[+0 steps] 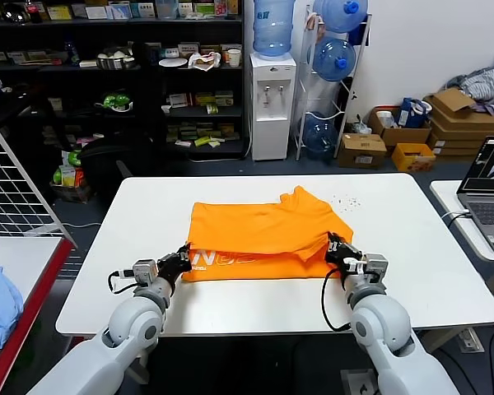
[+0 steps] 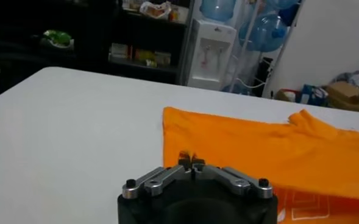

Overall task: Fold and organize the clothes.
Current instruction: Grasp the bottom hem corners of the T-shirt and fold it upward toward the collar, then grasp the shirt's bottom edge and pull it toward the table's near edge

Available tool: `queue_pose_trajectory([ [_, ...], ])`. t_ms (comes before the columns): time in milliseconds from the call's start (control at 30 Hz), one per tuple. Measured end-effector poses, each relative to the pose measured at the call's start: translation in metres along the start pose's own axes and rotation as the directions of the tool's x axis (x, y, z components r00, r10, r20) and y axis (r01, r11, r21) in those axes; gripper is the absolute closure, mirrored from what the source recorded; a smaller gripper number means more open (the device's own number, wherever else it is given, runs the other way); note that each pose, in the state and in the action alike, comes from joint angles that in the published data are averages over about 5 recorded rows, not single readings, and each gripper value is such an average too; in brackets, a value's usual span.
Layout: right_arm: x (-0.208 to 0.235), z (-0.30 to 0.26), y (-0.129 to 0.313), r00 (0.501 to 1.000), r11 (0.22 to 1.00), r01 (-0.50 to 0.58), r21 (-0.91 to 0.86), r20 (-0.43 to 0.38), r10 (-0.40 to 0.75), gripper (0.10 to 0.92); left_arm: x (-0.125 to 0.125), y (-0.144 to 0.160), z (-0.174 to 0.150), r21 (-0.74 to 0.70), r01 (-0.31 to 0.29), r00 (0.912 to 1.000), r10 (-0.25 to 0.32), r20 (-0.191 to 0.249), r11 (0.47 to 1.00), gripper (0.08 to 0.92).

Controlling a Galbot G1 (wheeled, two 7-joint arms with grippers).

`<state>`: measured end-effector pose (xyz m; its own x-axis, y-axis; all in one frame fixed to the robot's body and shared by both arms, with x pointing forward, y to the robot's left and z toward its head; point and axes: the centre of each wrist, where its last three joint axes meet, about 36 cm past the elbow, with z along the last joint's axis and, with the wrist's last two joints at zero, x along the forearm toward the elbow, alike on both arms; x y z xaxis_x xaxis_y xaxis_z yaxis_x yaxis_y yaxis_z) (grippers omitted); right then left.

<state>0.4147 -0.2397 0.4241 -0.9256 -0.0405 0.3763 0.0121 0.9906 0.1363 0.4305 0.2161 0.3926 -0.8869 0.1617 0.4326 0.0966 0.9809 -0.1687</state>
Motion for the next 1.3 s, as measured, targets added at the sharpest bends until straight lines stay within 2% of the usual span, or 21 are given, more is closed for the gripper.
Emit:
queue_pose_trajectory([
  [433,-0.008,0.004,-0.007,0.998,0.999,0.034,0.038,0.056,-0.036,0.443,0.000,0.005,-0.003,-0.012,0.000,1.0000,0.000,0.002,1.000,0.513],
  [733,-0.005,0.011,-0.027,0.995,0.996,0.027,0.085,0.095,-0.035,0.185,0.013,0.011,0.003,-0.017,0.000,0.9999,-0.001,-0.010,1.000,0.253],
  [833,0.002,0.016,-0.035,0.995,0.995,0.024,0.102,0.094,-0.033,0.123,0.020,0.012,0.007,-0.017,-0.001,0.9998,0.000,-0.020,1.000,0.167],
  [967,0.016,0.027,-0.045,0.997,0.992,0.024,0.123,0.074,-0.033,0.103,0.031,0.011,0.016,-0.015,-0.008,0.9992,0.007,-0.040,1.000,0.090],
  [1300,0.040,0.057,-0.059,0.999,0.991,0.031,0.130,-0.013,-0.029,0.101,0.047,0.003,0.042,0.000,-0.033,0.9952,0.033,-0.091,0.999,0.078],
])
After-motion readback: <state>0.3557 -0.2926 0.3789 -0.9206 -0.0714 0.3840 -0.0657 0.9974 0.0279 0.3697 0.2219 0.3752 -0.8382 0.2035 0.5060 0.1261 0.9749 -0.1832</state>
